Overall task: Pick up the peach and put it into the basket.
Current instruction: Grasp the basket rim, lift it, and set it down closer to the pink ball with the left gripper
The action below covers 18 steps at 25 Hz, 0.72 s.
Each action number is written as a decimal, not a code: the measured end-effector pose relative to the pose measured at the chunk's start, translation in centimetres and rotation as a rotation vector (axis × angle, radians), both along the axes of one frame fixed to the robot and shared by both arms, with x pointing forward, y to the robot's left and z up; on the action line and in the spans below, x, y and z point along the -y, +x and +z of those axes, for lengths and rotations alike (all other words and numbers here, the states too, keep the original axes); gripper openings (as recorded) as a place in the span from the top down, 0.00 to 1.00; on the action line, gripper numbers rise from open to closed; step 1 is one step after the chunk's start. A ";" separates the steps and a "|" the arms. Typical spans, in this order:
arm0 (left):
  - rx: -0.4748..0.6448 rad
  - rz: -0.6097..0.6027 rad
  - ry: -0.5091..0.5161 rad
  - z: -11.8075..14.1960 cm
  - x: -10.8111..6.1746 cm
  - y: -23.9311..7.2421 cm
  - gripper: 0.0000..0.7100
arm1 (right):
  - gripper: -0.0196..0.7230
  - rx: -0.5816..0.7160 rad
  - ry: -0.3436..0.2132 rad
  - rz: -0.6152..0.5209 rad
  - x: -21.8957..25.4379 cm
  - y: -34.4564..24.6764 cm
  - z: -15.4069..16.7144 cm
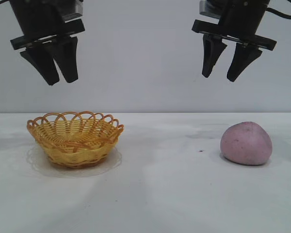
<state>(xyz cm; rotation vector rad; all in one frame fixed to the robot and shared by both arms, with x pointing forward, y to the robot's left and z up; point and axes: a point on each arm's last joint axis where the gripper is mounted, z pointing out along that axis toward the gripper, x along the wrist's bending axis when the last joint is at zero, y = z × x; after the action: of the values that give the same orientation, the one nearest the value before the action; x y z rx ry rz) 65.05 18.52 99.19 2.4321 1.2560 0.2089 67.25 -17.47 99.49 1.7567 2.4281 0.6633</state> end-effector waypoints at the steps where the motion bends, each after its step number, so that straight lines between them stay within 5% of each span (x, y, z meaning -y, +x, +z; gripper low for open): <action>1: 0.012 -0.037 0.016 0.0 0.0 0.0 0.47 | 0.44 0.000 0.000 0.000 0.0 0.0 0.0; 6: 0.050 -0.227 0.089 -0.1 -0.1 -0.1 0.52 | 0.44 0.000 0.000 0.000 0.0 0.0 0.0; 7: 0.053 -0.245 0.095 -0.1 -0.1 -0.2 0.60 | 0.44 0.000 0.000 0.000 0.0 0.0 0.0; 18: -0.044 -0.318 0.130 -2.1 0.0 0.5 0.60 | 0.44 -0.002 0.000 0.001 0.0 0.0 0.0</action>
<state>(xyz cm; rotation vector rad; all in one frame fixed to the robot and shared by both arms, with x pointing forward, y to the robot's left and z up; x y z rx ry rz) 65.59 18.53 97.13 2.7192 0.8789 0.1514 67.23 -17.47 99.48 1.7575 2.4300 0.6615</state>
